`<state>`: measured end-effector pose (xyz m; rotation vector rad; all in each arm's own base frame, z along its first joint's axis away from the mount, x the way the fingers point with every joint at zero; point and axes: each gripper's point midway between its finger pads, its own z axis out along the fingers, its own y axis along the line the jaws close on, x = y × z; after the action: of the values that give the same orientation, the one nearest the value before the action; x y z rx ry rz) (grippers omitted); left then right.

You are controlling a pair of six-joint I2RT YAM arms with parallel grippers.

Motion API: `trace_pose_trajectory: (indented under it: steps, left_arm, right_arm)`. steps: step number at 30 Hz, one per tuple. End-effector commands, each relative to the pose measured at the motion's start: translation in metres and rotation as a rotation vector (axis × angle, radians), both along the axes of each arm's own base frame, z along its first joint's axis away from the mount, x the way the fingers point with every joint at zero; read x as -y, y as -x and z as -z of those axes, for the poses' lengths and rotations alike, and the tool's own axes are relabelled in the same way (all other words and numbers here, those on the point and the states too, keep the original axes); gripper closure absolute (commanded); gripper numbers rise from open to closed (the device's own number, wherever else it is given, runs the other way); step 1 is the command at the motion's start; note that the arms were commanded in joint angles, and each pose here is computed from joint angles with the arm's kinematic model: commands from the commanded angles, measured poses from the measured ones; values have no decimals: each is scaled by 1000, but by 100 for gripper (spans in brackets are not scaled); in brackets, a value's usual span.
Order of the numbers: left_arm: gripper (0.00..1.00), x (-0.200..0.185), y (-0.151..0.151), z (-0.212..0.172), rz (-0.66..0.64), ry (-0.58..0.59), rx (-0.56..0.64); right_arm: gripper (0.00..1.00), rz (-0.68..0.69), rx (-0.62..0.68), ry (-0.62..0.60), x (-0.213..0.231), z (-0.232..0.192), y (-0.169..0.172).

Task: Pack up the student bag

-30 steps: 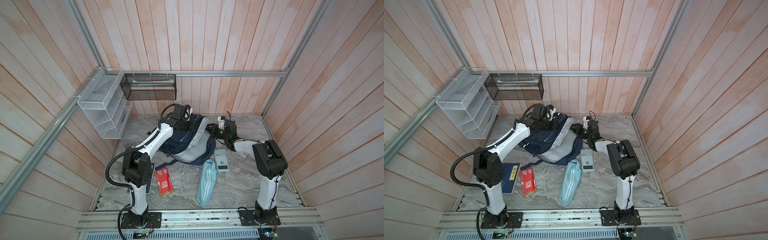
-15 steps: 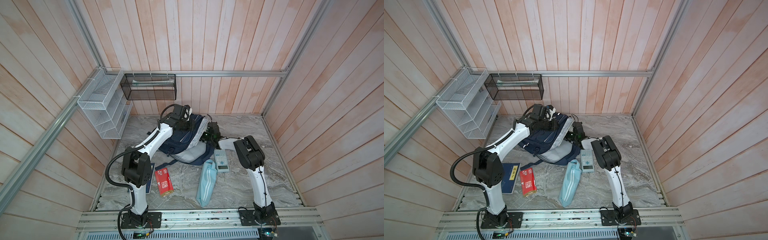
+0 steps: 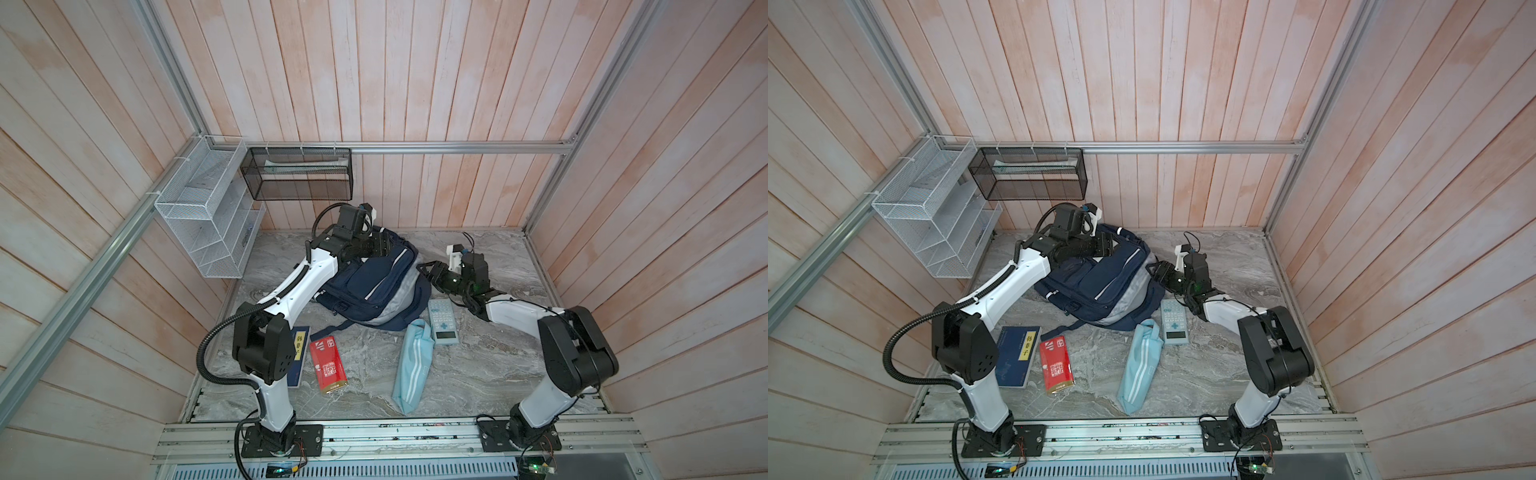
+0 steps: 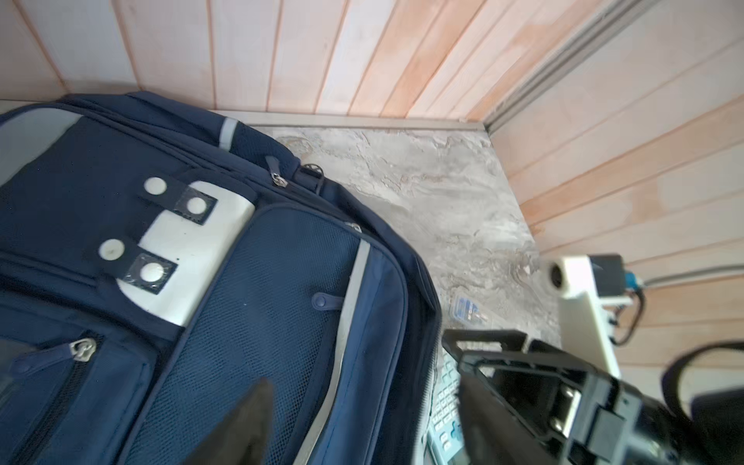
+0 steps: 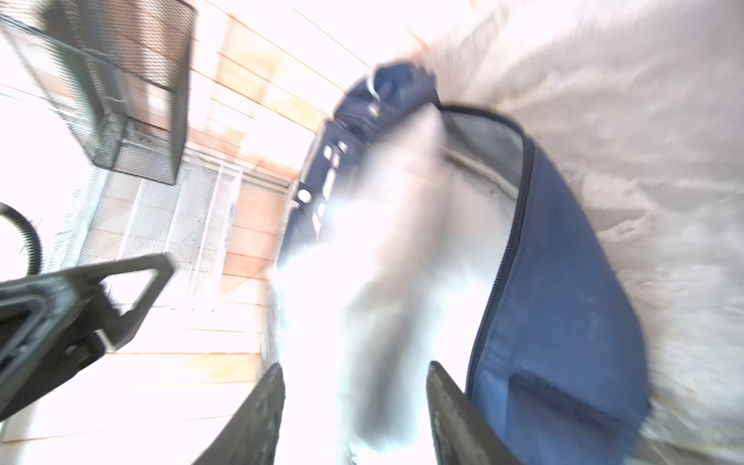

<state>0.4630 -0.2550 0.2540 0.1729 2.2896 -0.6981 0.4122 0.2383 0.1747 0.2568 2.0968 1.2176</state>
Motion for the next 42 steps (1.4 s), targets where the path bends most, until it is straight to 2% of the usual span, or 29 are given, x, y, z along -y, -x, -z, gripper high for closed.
trace_pose_trajectory:
  steps: [1, 3, 6, 9, 10, 12, 13, 17, 20, 22, 25, 28, 31, 33, 37, 42]
  left_arm:
    - [11, -49, 11, -6, -154, -60, -3]
    - [11, -76, 22, 1, -199, -18, -46]
    - [11, -122, 45, 25, -284, 32, -135]
    - [11, -169, 70, 63, -406, 35, -238]
    - [11, -183, 80, 79, -441, 67, -283]
    - [15, -197, 95, 95, -449, 234, -327]
    - [15, -210, 104, 108, -501, 260, -339]
    - [15, -261, 130, 144, -729, 29, -370]
    - [14, -296, 147, 168, -873, -144, -430]
    - [15, -308, 156, 178, -914, -202, -480]
    - [19, -327, 167, 186, -979, -254, -485]
    - [23, -334, 172, 199, -981, -209, -534]
    - [27, -347, 178, 208, -1008, -206, -540]
    - [27, -350, 182, 217, -1012, -213, -554]
    - [28, -339, 180, 231, -962, -127, -578]
    - [33, -330, 179, 241, -931, -80, -578]
  right_arm:
    - [40, 24, 12, 135, 9, 1, 14]
    - [38, 40, 30, 206, 13, -5, 26]
    - [31, 26, 72, 265, 3, -17, 42]
    - [30, -97, 118, 251, -40, -31, 60]
    - [28, -122, 125, 233, -57, -33, 66]
    - [27, -202, 130, 208, -93, -34, 78]
    - [27, -251, 127, 209, -115, -33, 87]
    - [26, -409, 109, 170, -185, -26, 110]
    - [26, -484, 85, 189, -224, -12, 119]
    - [27, -529, 52, 176, -242, -2, 124]
    - [32, -613, 3, 148, -270, 18, 135]
    - [34, -693, -48, 128, -295, 40, 147]
    - [36, -728, -72, 173, -314, 60, 155]
    - [40, -730, -85, 197, -321, 72, 157]
    - [44, -679, -120, 194, -328, 89, 152]
    - [48, -714, -159, 185, -350, 106, 159]
